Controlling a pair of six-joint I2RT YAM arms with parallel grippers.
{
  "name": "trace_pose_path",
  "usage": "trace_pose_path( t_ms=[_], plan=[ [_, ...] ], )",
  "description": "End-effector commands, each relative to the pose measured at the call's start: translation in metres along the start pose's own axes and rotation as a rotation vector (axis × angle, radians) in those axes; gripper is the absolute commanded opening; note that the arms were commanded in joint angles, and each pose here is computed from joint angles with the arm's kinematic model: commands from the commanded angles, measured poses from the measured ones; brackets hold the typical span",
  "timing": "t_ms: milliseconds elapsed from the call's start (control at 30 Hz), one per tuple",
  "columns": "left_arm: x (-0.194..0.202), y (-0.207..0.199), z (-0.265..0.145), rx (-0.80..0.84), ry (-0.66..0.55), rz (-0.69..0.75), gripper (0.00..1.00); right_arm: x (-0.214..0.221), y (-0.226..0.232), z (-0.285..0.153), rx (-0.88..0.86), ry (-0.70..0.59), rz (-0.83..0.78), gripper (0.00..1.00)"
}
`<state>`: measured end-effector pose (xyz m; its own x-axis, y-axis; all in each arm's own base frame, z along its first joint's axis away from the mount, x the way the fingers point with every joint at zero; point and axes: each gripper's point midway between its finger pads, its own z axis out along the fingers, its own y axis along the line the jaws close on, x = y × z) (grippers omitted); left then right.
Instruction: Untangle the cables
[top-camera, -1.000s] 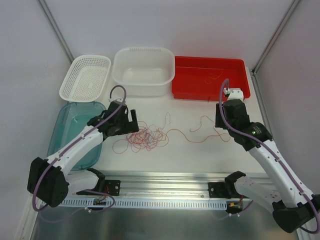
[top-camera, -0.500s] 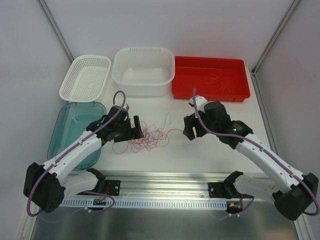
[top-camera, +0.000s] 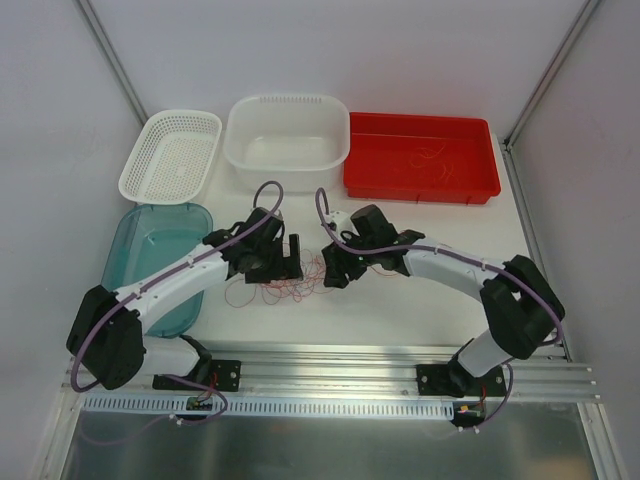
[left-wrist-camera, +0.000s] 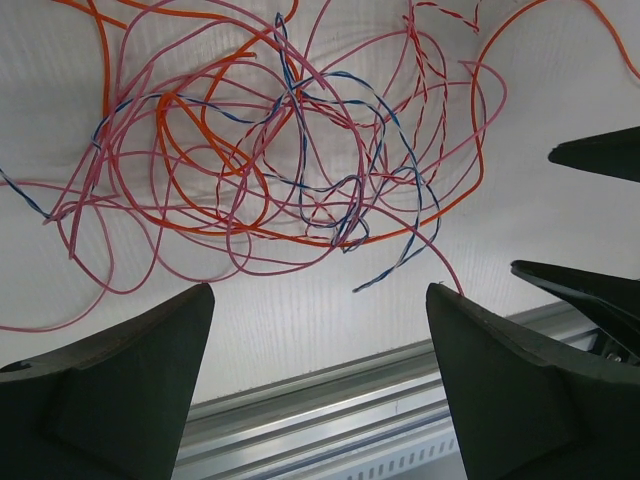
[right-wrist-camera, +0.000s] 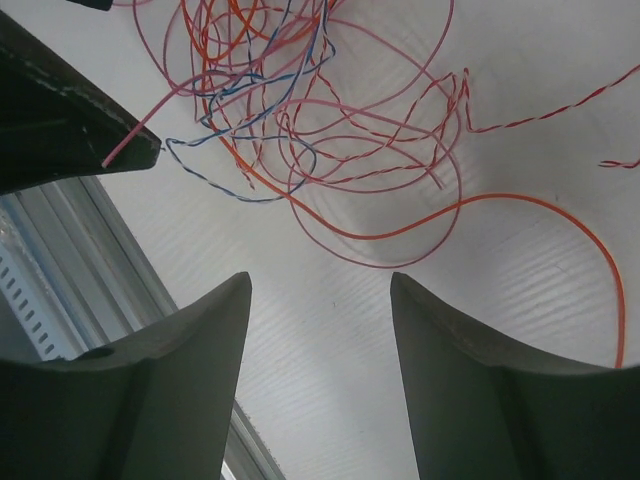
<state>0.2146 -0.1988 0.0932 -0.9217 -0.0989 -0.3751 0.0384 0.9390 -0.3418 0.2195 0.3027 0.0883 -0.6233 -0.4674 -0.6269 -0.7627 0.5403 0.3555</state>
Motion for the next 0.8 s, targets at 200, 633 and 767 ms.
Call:
trace_pose_path(
  t_ms=[200, 633, 767],
  plan=[
    [-0.017, -0.008, 0.015, -0.048, -0.017, -0.006, 0.86, -0.024, 0.002, 0.037, -0.091, -0.052, -0.055, 0.61],
    [-0.016, 0.002, 0.035, -0.117, 0.003, 0.000, 0.84, -0.028, 0.005, 0.050, -0.141, -0.075, -0.054, 0.32],
    [-0.014, 0.007, 0.044, -0.143, 0.022, 0.000, 0.84, -0.023, 0.011, 0.040, -0.152, -0.078, -0.050, 0.13]
  ],
)
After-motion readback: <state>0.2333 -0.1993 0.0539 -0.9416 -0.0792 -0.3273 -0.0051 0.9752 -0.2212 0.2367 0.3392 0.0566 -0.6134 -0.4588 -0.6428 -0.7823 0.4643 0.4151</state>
